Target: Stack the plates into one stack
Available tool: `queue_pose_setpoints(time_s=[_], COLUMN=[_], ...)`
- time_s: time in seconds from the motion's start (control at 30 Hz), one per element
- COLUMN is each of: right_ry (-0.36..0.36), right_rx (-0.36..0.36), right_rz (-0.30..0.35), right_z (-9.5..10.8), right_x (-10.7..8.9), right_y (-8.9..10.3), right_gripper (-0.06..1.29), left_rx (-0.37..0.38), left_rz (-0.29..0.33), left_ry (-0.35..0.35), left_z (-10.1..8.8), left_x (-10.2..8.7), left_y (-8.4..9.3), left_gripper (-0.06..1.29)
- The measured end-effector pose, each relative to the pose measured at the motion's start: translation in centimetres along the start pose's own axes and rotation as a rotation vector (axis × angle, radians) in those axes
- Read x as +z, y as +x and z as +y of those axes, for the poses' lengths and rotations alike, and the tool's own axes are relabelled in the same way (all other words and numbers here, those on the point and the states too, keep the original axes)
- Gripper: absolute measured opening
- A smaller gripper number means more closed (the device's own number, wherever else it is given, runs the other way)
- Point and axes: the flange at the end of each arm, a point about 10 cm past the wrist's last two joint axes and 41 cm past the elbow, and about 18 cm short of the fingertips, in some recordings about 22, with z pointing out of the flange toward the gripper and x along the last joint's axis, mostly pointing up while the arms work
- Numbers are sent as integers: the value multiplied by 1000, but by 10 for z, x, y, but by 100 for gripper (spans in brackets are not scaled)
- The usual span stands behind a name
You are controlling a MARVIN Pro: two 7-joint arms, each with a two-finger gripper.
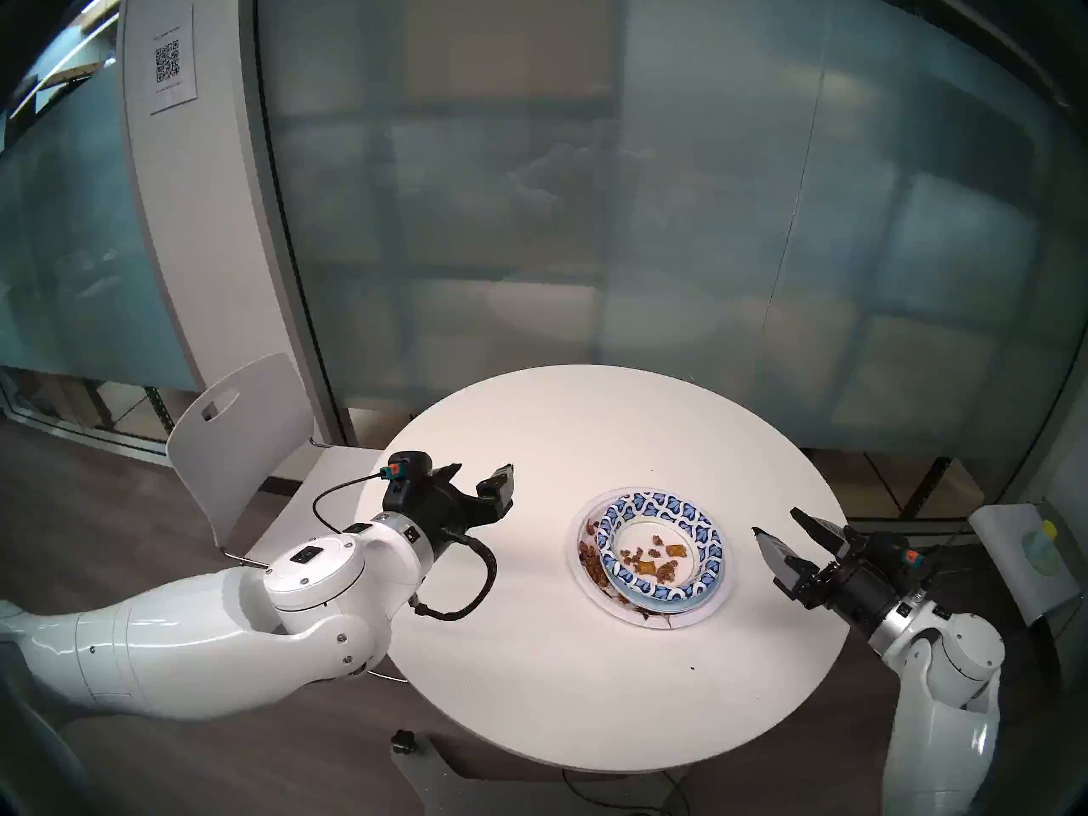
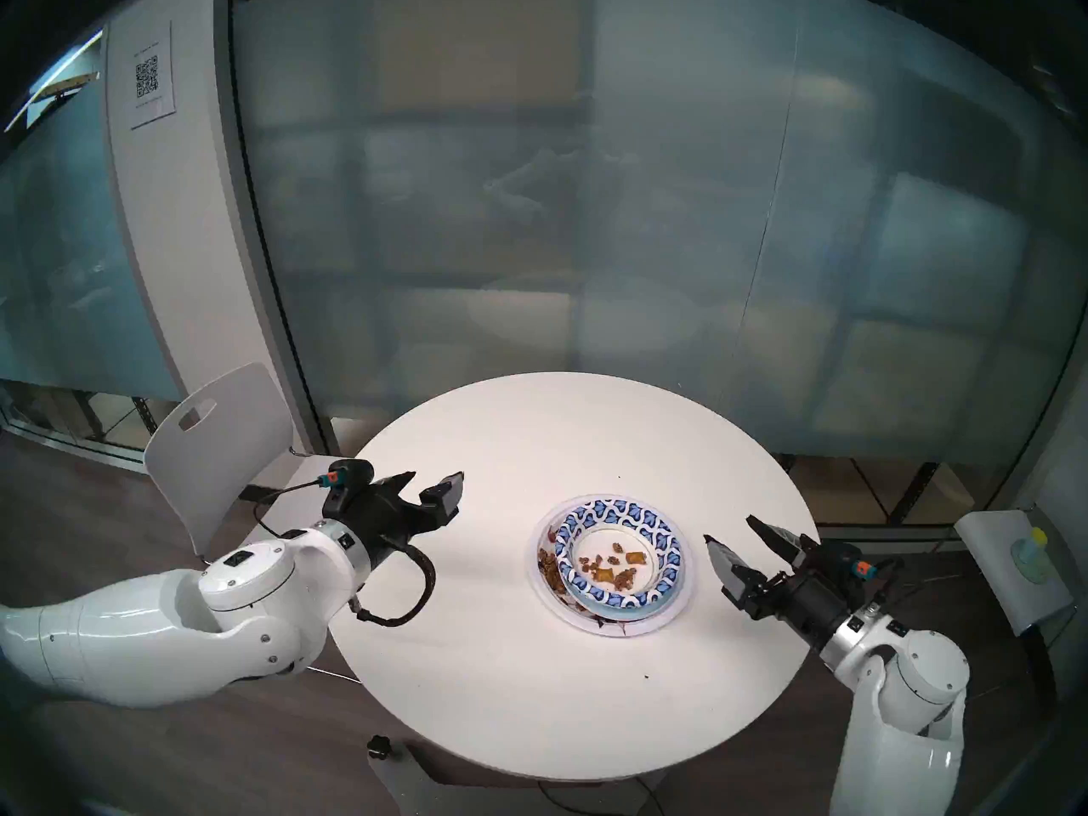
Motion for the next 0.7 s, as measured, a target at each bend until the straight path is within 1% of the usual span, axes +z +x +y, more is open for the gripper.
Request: queue_pose_setpoints(time_s=[0.7], right_ry=[4], right_rx=[1], right_rz=[5], right_z=[0], right_x=[0], right_y=[0], right_gripper=[122], left_rx=[-2], left_rz=[1], left_ry=[-2], left_z=[1], left_x=[0], left_y=[0], left_gripper=[120])
